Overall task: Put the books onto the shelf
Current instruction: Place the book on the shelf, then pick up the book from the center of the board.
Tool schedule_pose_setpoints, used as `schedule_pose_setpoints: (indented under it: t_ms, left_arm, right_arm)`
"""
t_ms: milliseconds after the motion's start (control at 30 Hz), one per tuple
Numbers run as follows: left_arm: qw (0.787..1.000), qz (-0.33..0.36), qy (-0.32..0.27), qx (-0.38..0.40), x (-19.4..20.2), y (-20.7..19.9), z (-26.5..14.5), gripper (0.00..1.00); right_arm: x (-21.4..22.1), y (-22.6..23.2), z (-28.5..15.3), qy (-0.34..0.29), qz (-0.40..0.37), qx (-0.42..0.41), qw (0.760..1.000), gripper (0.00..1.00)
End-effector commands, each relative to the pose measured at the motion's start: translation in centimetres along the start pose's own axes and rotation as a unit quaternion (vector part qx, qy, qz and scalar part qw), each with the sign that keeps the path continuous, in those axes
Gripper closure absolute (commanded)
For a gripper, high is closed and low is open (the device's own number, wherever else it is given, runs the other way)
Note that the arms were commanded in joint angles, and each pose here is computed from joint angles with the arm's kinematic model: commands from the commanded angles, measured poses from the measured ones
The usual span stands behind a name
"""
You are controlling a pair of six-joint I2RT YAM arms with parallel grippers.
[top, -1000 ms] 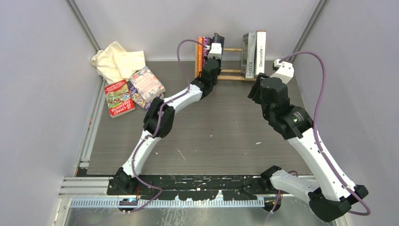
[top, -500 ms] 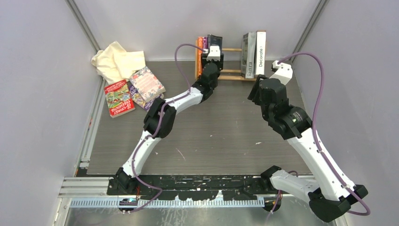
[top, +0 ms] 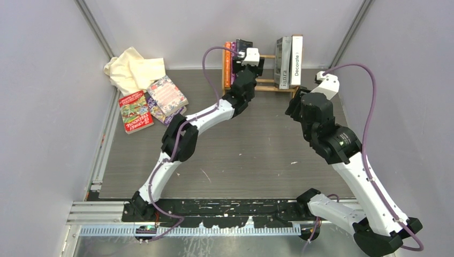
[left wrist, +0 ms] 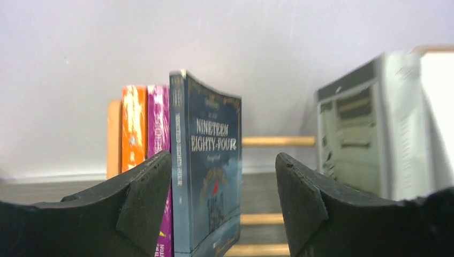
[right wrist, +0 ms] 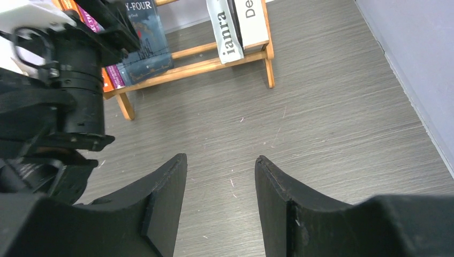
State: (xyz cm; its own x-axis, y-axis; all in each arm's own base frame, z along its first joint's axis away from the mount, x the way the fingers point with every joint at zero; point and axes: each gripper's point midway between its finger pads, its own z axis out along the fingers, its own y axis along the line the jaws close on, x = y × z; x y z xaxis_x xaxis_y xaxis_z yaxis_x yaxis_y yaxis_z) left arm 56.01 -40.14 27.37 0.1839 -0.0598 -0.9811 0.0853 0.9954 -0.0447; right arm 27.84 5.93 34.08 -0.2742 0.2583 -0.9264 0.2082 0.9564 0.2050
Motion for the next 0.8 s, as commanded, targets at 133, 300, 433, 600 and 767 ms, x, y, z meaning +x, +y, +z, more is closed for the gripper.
schedule_pose_setpoints:
  t_ms: [133,300,433,600,767]
  left_arm:
    - [0.991,-0.044,-0.104,-0.068,-20.3,3.4,-4.8,0.27]
    - [0.986,-0.037,-0.047,-0.155,-21.4,9.7,-9.3,0.19]
    - [0.978,-0.047,-0.006,-0.202,-20.2,15.7,-13.7,0.18]
    - [0.963,-0.087,0.082,-0.243,-14.5,22.7,-18.1,0.18]
    - [0.939,-0.142,0.115,-0.291,-10.7,28.4,-21.9,0.18]
  right_arm:
    - [-1.9,1.0,-0.7,-0.017,0.018,-0.028,0.999,0.45]
    - [-0.6,3.8,0.0,0.018,0.037,-0.078,0.996,0.45]
    - [0.5,7.8,1.2,0.055,0.055,-0.138,0.987,0.43]
    - [3.2,14.2,3.4,0.105,0.042,-0.201,0.973,0.4]
    - [5.9,21.2,4.8,0.125,0.031,-0.236,0.963,0.39]
